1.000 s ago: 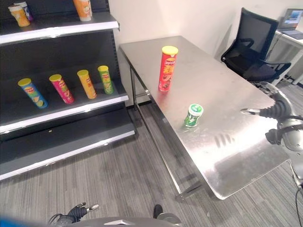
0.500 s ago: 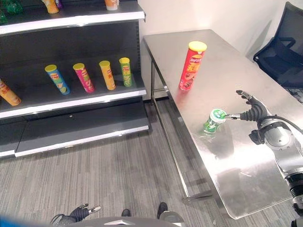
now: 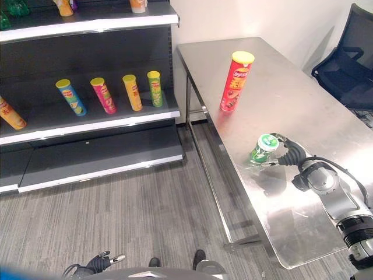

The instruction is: Put the goods on the table back onto the shelves and tidy them up.

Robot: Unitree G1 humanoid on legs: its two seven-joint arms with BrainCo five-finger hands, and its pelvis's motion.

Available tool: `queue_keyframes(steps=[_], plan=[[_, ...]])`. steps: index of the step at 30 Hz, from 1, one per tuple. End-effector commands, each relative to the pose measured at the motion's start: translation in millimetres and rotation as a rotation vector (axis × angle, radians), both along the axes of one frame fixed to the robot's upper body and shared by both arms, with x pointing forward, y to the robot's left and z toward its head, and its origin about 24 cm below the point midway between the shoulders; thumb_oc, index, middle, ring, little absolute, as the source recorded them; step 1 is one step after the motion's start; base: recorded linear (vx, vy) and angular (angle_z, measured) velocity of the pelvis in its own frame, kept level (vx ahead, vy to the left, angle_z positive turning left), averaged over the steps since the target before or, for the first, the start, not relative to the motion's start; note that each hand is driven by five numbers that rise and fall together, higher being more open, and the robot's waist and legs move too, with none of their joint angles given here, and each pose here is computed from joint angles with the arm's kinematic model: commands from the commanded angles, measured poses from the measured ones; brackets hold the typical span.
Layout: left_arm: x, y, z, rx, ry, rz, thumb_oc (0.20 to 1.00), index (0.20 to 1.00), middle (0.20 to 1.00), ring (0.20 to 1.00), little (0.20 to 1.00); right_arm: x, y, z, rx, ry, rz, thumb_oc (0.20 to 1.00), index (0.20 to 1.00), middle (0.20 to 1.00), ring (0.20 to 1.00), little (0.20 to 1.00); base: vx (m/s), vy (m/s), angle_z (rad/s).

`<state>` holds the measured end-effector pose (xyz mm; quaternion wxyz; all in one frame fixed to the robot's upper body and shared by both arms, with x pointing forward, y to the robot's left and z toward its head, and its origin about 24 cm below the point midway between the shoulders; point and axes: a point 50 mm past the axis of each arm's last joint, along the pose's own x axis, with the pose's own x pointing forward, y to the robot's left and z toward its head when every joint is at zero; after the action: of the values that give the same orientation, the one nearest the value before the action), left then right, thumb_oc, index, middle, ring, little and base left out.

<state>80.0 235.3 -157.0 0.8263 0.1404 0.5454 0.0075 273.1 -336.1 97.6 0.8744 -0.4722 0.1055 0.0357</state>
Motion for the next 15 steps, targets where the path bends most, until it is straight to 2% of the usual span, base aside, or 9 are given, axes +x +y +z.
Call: queue_keyframes(steps=[1,10,11,12,15], plan=[[21.9,5.3,6.9,0.021,-0.062,-0.053,1.000,1.000,1.000,1.000,1.000,25.2,12.9,20.7,-0.086,-0.086,0.055,1.000,1.000,1.000,1.000,1.000,0.00,0.000,0.00],[24.6,4.7,8.5,0.017,-0.083,-0.043,1.000,1.000,1.000,1.000,1.000,31.3,14.6,19.6,-0.119,-0.089,0.044,1.000,1.000,1.000,1.000,1.000,0.00,-0.007,0.09],[25.1,4.0,8.6,0.015,-0.085,-0.043,1.000,1.000,1.000,1.000,1.000,32.2,15.1,17.3,-0.127,-0.076,0.045,0.906,0.906,0.906,0.906,0.906,0.00,-0.011,0.06],[26.9,3.3,9.1,0.009,-0.092,-0.040,1.000,1.000,1.000,1.000,1.000,34.4,14.7,16.1,-0.138,-0.066,0.040,0.200,0.200,0.200,0.200,0.200,0.00,-0.014,0.05],[28.7,1.5,11.1,-0.007,-0.114,-0.042,1.000,1.000,1.000,1.000,1.000,32.7,12.9,16.1,-0.161,-0.054,0.042,0.200,0.200,0.200,0.200,0.200,0.00,-0.015,0.06]])
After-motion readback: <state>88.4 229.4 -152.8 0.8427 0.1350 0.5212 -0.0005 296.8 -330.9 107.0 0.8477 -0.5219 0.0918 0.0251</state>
